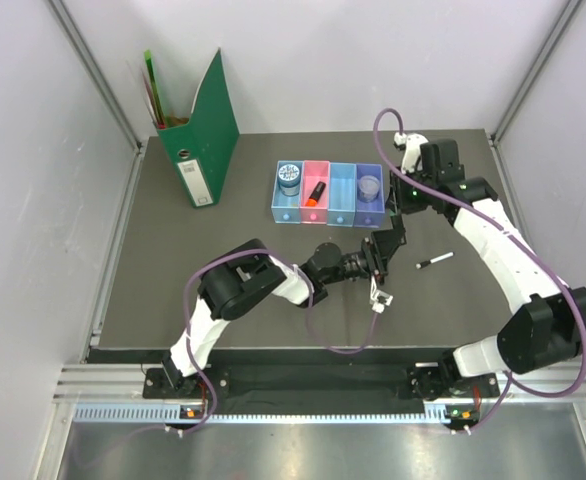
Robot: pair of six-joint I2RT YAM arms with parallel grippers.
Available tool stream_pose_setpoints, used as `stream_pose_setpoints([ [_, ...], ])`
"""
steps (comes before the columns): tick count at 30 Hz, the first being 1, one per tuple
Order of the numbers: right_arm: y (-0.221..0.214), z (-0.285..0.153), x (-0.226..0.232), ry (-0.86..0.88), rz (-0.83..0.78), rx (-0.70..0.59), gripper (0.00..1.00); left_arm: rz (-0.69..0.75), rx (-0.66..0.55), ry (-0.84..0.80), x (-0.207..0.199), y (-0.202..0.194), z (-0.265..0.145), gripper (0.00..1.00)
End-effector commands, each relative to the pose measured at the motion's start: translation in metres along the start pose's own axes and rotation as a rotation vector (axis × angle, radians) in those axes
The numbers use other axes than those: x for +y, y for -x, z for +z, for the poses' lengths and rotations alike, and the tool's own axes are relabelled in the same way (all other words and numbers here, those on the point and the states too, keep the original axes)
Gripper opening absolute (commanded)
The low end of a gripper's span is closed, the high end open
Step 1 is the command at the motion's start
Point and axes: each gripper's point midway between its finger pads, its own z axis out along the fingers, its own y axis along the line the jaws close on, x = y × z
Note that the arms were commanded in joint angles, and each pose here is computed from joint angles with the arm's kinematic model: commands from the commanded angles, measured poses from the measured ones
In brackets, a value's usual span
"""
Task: Sort the stationery into containers
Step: Place the pen in the storage box.
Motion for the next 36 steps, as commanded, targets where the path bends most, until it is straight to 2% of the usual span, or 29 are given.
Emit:
stream_pose_setpoints([
  [1, 0.001, -0.012, 0.014, 0.032, -0.002, -0.037, 0.13, 0.157, 0.011, 0.381, 0.101, -0.001, -0.011, 0.61],
  [2, 0.0, -0.011, 0.014, 0.034, 0.0, -0.035, 0.13, 0.159, 0.011, 0.382, 0.101, -0.002, -0.01, 0.61],
  [4, -0.004, -0.011, 0.015, 0.036, 0.0, -0.031, 0.13, 0.156, 0.009, 0.385, 0.102, -0.002, -0.009, 0.52],
  [6, -0.004, -0.011, 0.016, 0.038, 0.001, -0.03, 0.13, 0.154, 0.007, 0.386, 0.103, -0.002, -0.009, 0.39],
  [8, -0.004, -0.01, 0.015, 0.035, 0.005, -0.032, 0.13, 0.153, 0.005, 0.388, 0.103, -0.001, -0.01, 0.2],
  [12, -0.002, -0.009, 0.017, 0.041, 0.007, -0.036, 0.17, 0.15, 0.003, 0.381, 0.1, 0.0, -0.011, 0.15],
  [13, -0.003, -0.008, 0.018, 0.047, 0.004, -0.034, 0.21, 0.149, 0.002, 0.379, 0.1, 0.001, -0.011, 0.14],
  [14, -0.002, -0.009, 0.02, 0.059, 0.002, -0.037, 0.39, 0.148, 0.002, 0.381, 0.101, 0.001, -0.012, 0.13],
  [17, 0.002, -0.01, 0.021, 0.067, -0.004, -0.044, 0.68, 0.147, 0.009, 0.374, 0.099, 0.0, -0.012, 0.11],
  [19, 0.005, -0.012, 0.022, 0.067, -0.009, -0.055, 0.77, 0.146, 0.02, 0.373, 0.099, -0.002, -0.014, 0.11],
  [20, 0.007, -0.013, 0.022, 0.068, -0.009, -0.06, 0.86, 0.145, 0.025, 0.372, 0.1, -0.002, -0.014, 0.11],
  [25, 0.027, -0.026, -0.006, -0.005, 0.08, -0.128, 0.92, 0.076, 0.114, 0.373, 0.109, -0.018, -0.024, 0.08],
  [26, 0.029, -0.028, -0.016, -0.049, 0.114, -0.14, 0.92, 0.048, 0.18, 0.39, 0.123, -0.029, -0.032, 0.07],
  [28, 0.034, -0.035, -0.039, -0.119, 0.153, -0.169, 0.92, -0.059, 0.261, 0.327, 0.112, -0.045, -0.037, 0.04],
  [29, 0.035, -0.037, -0.052, -0.17, 0.173, -0.178, 0.93, -0.104, 0.358, 0.334, 0.126, -0.061, -0.047, 0.02],
  [31, 0.034, -0.042, -0.074, -0.232, 0.213, -0.189, 0.93, -0.221, 0.468, 0.321, 0.127, -0.082, -0.058, 0.0],
  [32, 0.029, -0.042, -0.083, -0.26, 0.219, -0.176, 0.91, -0.27, 0.517, 0.26, 0.125, -0.091, -0.063, 0.0],
  [34, 0.018, -0.037, -0.094, -0.282, 0.197, -0.125, 0.9, -0.399, 0.629, 0.244, 0.123, -0.111, -0.076, 0.0],
  [35, 0.01, -0.035, -0.094, -0.269, 0.126, -0.083, 0.9, -0.45, 0.686, 0.176, 0.116, -0.121, -0.086, 0.0],
  [36, 0.0, -0.032, -0.095, -0.261, 0.069, -0.044, 0.9, -0.549, 0.725, 0.185, 0.117, -0.129, -0.089, 0.0],
])
